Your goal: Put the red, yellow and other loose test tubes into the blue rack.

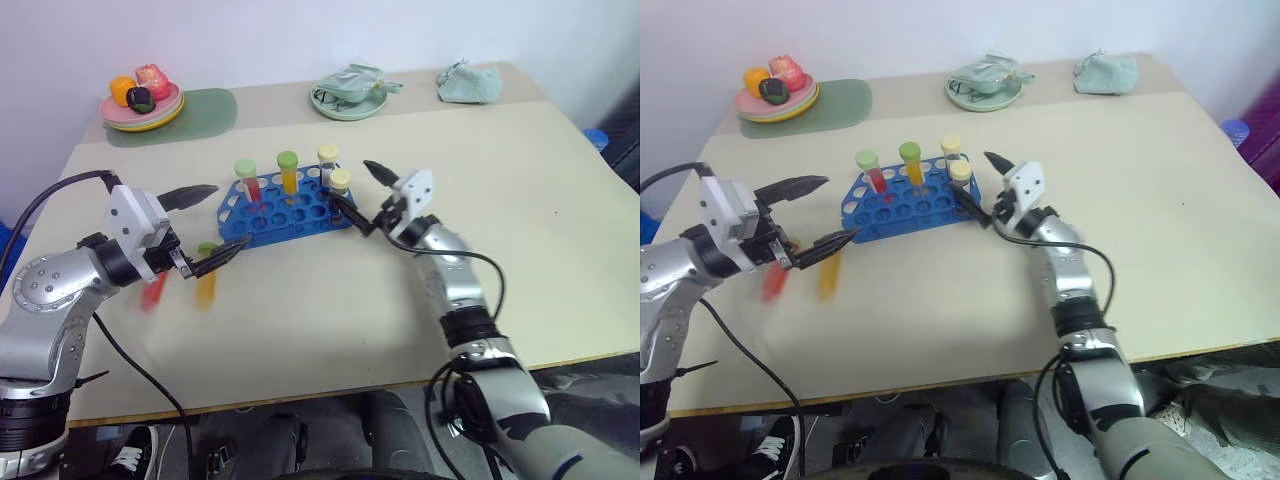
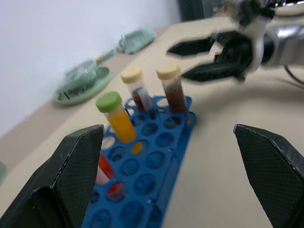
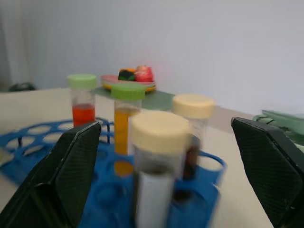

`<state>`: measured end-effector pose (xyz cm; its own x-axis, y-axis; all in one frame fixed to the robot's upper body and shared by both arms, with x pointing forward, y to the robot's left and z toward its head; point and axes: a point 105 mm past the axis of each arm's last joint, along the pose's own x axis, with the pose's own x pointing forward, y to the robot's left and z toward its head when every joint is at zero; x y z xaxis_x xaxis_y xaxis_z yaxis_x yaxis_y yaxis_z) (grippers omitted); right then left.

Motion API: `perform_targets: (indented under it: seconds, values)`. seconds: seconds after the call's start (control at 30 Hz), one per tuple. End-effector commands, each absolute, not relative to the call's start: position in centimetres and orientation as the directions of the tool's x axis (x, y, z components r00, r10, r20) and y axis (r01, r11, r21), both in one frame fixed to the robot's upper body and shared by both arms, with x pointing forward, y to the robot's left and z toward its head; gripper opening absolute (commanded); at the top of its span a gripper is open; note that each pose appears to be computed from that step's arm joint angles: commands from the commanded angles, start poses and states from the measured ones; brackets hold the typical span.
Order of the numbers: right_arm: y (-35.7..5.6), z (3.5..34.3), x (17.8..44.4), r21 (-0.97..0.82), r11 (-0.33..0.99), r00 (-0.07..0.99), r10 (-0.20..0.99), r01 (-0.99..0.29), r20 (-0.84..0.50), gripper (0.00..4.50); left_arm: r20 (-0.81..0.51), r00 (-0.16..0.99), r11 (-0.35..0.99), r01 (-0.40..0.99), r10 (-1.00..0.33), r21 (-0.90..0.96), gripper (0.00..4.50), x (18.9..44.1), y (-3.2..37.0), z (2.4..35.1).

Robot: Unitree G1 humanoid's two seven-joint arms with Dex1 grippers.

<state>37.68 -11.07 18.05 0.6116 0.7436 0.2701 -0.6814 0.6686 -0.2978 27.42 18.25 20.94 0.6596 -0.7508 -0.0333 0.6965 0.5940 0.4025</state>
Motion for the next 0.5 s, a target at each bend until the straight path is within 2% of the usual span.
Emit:
perform_targets:
  seconds: [0.03, 0.1, 0.2, 0.33, 0.5]
  values:
    - [-13.1, 21.7, 36.1, -0.337, 0.634, 0.553, 0.773, -0.696, 0.312, 4.47, -0.059, 0.701, 0.629, 0.670, -0.710, 0.395, 4.50, 26.8, 18.7, 21.8]
    - [-13.6, 22.2, 35.5, -0.338, 0.604, 0.533, 0.796, -0.722, 0.286, 4.47, -0.098, 0.744, 0.662, 0.639, -0.661, 0.392, 4.50, 26.9, 19.4, 21.5]
    - [-15.6, 23.6, 33.8, -0.348, 0.513, 0.470, 0.858, -0.784, 0.205, 4.47, -0.163, 0.840, 0.736, 0.533, -0.517, 0.417, 4.50, 27.5, 20.9, 21.0]
    - [-16.4, 23.8, 29.7, -0.291, 0.236, 0.256, 0.966, -0.927, -0.031, 4.47, -0.198, 0.912, 0.843, 0.409, -0.360, 0.350, 4.50, 28.1, 21.2, 21.1]
    - [-15.4, 24.3, 29.5, -0.268, 0.162, 0.189, 0.979, -0.950, -0.079, 4.47, -0.298, 0.901, 0.852, 0.408, -0.316, 0.329, 4.50, 27.8, 21.3, 20.6]
